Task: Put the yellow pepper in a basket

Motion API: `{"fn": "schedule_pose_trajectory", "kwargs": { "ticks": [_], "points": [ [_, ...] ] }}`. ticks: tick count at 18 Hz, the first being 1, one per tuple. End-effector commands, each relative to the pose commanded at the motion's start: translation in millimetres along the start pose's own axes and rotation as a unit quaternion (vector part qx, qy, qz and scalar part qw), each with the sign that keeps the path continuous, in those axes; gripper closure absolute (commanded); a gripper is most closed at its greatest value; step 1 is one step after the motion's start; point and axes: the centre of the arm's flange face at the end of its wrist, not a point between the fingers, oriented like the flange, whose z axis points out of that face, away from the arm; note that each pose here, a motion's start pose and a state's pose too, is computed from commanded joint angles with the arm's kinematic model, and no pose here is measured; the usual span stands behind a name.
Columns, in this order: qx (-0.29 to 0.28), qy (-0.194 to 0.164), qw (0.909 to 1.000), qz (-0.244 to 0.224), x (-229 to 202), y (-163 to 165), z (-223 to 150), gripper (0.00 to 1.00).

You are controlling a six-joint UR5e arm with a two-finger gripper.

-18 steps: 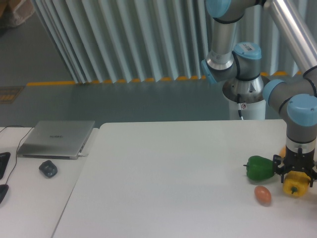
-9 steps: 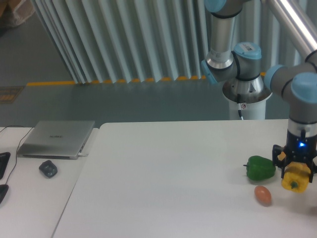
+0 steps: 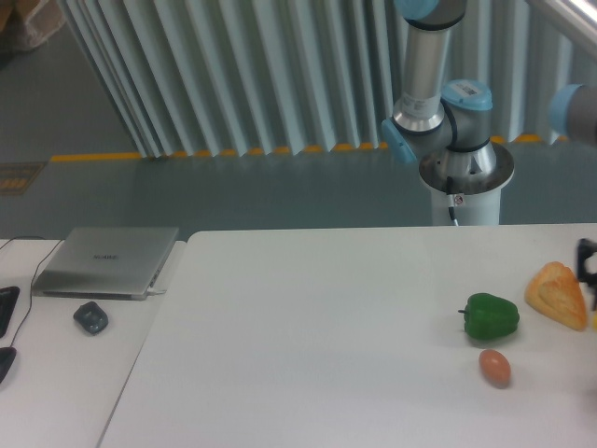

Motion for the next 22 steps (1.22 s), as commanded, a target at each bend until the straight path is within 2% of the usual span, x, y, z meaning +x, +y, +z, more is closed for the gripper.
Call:
{"fn": "schedule_pose_trajectory", "kwargs": {
  "ticks": [3,4,7,8,10,11,12,13,15,18,20,21,22],
  "points": [
    [-0.011,0.003,0.9975,0.070,-34.3,54.1,15.5,0.57],
    [-0.016,0.006,0.9941,0.107,-45.4,75.4,22.4,0.57],
    [-0.022,0.007,0.9873,0.157,-61.8,102.9,29.7,0.57],
    [-0.034,0.009,0.9839,0.175,-65.1,111.7,32.2,0.57],
    [-0.073,0.012,0.9700,0.232,-70.3,127.3,33.0,0.57],
    [-0.076,0.012,0.9684,0.237,-70.9,128.0,33.5,0.49],
    [-0.076,0.011,0.9684,0.237,-70.8,128.1,33.8,0.34],
    [-0.076,0.010,0.9678,0.240,-70.6,128.2,34.2,0.00],
    [-0.076,0.008,0.9674,0.242,-69.4,126.5,31.0,0.00],
    [-0.072,0.007,0.9588,0.275,-63.2,118.1,21.7,0.00],
    [-0.054,0.008,0.9569,0.285,-49.8,99.7,17.6,0.00],
    [-0.051,0.011,0.9537,0.296,-35.9,82.4,-0.5,0.00],
    [-0.047,0.031,0.9507,0.305,-18.0,66.0,-14.3,0.00]
  ]
}}
